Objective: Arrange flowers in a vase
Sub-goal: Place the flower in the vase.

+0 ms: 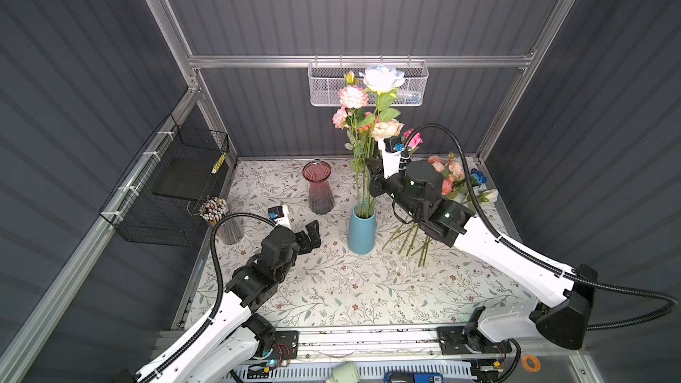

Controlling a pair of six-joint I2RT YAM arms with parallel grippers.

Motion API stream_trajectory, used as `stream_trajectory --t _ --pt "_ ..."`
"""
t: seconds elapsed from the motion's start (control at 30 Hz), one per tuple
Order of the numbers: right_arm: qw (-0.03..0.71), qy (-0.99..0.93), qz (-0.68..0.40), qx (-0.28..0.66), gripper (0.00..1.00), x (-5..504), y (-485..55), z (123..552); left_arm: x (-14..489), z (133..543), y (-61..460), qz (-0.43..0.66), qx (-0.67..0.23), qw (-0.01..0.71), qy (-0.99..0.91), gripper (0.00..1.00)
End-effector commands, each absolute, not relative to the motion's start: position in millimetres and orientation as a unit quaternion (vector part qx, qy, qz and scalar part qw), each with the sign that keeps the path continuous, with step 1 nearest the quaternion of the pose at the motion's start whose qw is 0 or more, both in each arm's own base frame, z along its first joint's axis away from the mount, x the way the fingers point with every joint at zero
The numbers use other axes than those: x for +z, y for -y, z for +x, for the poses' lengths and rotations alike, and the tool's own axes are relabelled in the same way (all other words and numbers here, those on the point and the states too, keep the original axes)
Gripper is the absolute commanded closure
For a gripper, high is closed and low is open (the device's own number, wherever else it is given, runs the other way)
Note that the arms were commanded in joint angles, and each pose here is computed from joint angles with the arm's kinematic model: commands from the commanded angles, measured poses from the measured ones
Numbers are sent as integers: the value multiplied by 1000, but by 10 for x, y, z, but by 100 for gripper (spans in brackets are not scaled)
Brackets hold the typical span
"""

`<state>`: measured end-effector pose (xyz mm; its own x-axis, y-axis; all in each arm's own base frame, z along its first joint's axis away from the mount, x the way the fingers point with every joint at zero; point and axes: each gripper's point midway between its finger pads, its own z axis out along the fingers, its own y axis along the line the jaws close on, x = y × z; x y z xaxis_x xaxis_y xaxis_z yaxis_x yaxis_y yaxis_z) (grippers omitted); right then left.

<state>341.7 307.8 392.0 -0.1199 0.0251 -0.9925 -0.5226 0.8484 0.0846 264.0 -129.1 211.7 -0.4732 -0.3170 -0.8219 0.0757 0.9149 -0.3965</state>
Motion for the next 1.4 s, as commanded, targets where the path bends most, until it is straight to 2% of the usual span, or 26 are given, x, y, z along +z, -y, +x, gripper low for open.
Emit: stream_trajectory --t 0.0,0.37,0.8,1.07,1.37 --pt "655 -699 -150 244 89 4066 -3065 3342 2118 2663 1305 -70 -197 513 -833 1" --pt "642 -715 -155 228 82 3792 -3082 3280 2113 2700 1369 -62 -199 506 -837 0" --pt "649 -703 -157 244 80 3953 -3042 3037 2156 2767 1491 -46 -204 496 -843 1" --pt "640 -703 -173 257 71 4122 -3104 2805 2182 2858 1668 -14 -211 487 -847 1" --pt "613 -741 -152 228 64 4139 -2884 2687 1796 2972 1752 -19 -186 445 -876 1"
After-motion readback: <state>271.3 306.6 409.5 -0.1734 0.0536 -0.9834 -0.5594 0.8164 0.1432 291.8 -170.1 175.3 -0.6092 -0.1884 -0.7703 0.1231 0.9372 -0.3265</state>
